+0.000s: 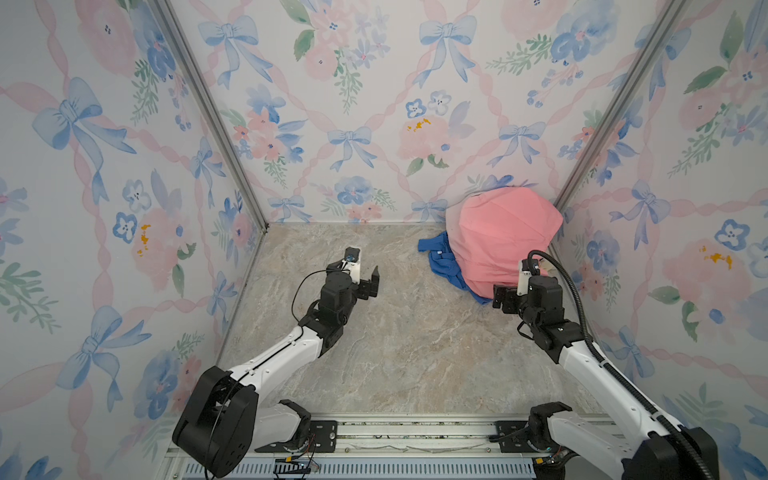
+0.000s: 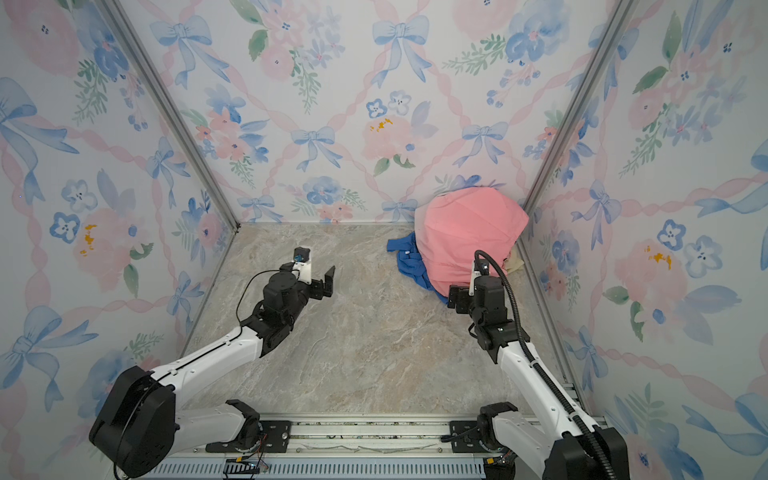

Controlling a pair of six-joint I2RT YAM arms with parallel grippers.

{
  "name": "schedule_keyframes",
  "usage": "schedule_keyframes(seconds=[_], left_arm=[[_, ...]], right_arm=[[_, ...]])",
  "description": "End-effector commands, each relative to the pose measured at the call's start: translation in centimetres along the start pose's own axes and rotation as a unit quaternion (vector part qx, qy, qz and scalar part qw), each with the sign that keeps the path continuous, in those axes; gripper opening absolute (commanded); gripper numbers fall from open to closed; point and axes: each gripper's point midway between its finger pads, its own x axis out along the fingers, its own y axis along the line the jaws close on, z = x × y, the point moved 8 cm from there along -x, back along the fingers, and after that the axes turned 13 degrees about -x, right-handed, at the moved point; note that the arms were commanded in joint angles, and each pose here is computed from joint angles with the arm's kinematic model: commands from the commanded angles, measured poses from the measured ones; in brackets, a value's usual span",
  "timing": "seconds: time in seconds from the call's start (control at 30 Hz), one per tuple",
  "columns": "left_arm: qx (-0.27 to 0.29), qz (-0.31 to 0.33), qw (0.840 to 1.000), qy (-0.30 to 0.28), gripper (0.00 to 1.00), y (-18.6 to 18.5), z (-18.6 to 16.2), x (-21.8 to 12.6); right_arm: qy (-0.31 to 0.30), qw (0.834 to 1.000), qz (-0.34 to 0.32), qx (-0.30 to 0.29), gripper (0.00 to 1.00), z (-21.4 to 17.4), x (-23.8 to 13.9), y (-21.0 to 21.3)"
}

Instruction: Pick out a specific cloth from the pile

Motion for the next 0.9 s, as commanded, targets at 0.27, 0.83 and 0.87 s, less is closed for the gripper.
schedule_keyframes(seconds=[0.27,0.83,0.87], left_arm=[[0.295,-0.34,0.893,0.027,0.98,-14.9,1.7,-5.8],[0.323,-0.384,0.86,-0.098,0.98,-13.2,-2.7,-6.6],[0.322,-0.385,0.859,-0.099,0.98,-13.2,-2.7,-6.6]], right_arm=[[0.029,0.941,-0.031,0.335,0.91,3.7,-0.9,-13.7],[0.08,0.883,-0.045,0.46,0.63,0.5,16.5,-21.3],[0.078,0.883,-0.041,0.461,0.62,0.6,17.0,-21.2]])
